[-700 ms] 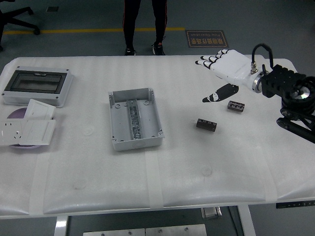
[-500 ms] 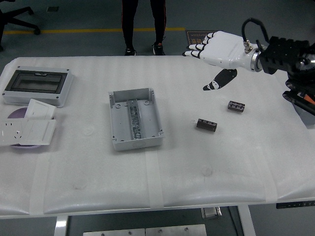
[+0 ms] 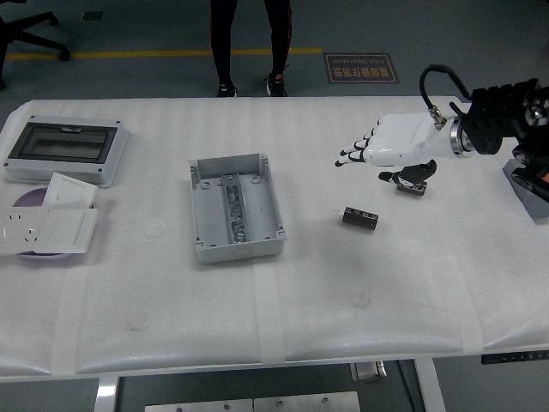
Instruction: Pick up the battery,place it into the box
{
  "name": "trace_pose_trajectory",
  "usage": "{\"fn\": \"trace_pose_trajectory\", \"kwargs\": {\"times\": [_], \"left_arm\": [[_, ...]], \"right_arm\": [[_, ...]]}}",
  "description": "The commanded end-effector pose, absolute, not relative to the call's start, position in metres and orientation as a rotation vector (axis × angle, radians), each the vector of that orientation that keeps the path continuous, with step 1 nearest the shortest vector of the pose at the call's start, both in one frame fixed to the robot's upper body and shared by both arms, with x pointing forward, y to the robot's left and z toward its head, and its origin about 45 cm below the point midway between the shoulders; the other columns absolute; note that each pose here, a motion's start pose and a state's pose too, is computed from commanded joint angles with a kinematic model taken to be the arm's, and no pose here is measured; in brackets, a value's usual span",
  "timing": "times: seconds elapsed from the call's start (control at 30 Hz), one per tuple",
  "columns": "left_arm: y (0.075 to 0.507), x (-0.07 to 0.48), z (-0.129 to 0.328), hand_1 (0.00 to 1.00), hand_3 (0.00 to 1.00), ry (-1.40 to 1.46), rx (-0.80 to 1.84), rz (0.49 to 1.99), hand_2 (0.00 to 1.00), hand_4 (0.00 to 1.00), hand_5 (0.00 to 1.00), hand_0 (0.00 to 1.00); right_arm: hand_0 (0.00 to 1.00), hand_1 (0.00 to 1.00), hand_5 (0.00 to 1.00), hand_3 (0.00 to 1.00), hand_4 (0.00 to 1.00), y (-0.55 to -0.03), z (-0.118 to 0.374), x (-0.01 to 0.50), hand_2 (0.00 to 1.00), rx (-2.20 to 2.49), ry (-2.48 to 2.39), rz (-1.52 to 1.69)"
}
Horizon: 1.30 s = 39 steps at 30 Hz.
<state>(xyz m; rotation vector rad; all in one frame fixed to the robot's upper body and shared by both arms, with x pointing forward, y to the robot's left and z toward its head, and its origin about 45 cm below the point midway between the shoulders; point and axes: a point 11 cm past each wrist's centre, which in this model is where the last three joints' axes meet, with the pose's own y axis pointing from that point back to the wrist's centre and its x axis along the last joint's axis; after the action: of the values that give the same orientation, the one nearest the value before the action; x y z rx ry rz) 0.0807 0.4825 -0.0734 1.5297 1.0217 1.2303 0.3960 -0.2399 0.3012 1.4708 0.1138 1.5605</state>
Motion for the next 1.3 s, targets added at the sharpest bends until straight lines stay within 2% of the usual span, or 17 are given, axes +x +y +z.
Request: {"fn": "trace_pose_trajectory", "kwargs": {"times": [0.07,0.1,0.27,0.3,0.67,1.07,1.27,1.3], "left_arm": [[0.483,0.082,-0.073,0.61,0.383,1.017,1.531,1.231,0.563,0.463,0.367,0.44],[0.484,0.083,-0.072,0.61,0.385,1.015,1.532,1.231,0.563,0.461,0.367,0.44],[0.486,0.087,-0.07,0.61,0.385,1.007,1.536,1.232,0.563,0.461,0.367,0.44],[0.486,0.087,-0.07,0.61,0.383,1.006,1.536,1.232,0.563,0.458,0.368,0.439],[0.482,0.089,-0.072,0.61,0.383,1.008,1.53,1.223,0.562,0.456,0.367,0.439],[0.478,0.09,-0.073,0.61,0.383,1.013,1.517,1.224,0.561,0.456,0.368,0.438],[0.473,0.083,-0.077,0.61,0.383,1.032,1.514,1.217,0.56,0.455,0.369,0.437],[0.473,0.083,-0.077,0.61,0.383,1.033,1.512,1.218,0.56,0.455,0.37,0.436]], "right_arm": [[0.799,0.957,0.002,0.998,0.355,-0.238,0.299,0.396,0.998,1.479,0.115,1.559],[0.888,0.998,0.002,0.998,0.357,-0.237,0.298,0.396,0.998,1.483,0.116,1.558],[0.888,0.998,0.002,0.998,0.357,-0.238,0.291,0.401,0.998,1.504,0.109,1.528],[0.988,0.998,0.002,0.998,0.357,-0.24,0.29,0.403,0.998,1.506,0.105,1.518],[0.998,0.998,0.002,0.998,0.354,-0.273,0.247,0.423,0.998,1.513,0.003,1.37],[0.998,0.998,0.002,0.998,0.359,-0.315,0.22,0.443,0.998,1.404,-0.131,1.289],[0.998,0.998,0.002,0.998,0.378,-0.325,0.215,0.438,0.998,1.357,-0.251,1.271],[0.998,0.998,0.002,0.998,0.412,-0.325,0.213,0.437,0.998,1.36,-0.283,1.26]]}}
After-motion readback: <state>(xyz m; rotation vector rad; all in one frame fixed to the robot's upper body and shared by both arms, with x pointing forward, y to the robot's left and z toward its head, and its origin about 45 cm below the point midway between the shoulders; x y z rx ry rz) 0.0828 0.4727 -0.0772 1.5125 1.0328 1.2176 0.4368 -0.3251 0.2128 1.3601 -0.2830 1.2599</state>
